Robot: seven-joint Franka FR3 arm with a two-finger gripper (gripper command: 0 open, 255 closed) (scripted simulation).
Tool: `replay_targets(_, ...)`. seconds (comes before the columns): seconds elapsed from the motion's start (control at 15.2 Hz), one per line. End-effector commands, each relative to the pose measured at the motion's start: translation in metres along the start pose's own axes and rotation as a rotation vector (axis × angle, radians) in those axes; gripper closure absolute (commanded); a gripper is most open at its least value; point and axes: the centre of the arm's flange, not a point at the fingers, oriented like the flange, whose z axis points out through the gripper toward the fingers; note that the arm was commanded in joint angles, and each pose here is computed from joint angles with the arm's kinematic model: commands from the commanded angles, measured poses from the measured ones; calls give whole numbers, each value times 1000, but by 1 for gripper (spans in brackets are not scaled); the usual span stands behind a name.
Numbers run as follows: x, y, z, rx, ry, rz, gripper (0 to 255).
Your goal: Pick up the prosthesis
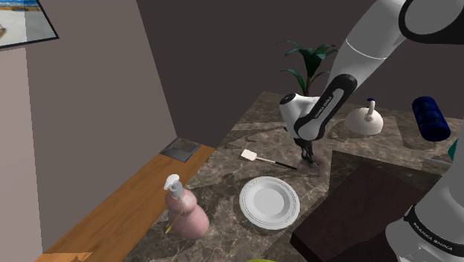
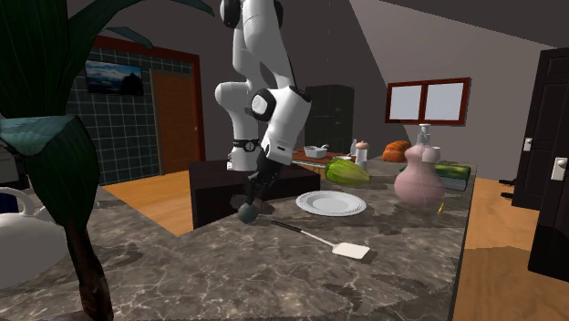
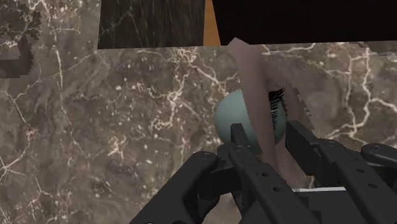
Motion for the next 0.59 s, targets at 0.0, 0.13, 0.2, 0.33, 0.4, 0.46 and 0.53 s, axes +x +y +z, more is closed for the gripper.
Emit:
replay_targets(0.0,-5,0,-8,0,0,0,255)
replay_targets(0.13,-9,2,-18,0,0,0,255)
replay_targets(0.2,-11,2,-23,0,0,0,255)
replay_targets(0.33,-15,3,-32,0,0,0,255)
replay_targets(0.4,-17,4,-37,0,0,0,255)
replay_targets(0.46,-19,5,-42,0,0,0,255)
replay_targets(0.53,-22,5,-47,0,0,0,255)
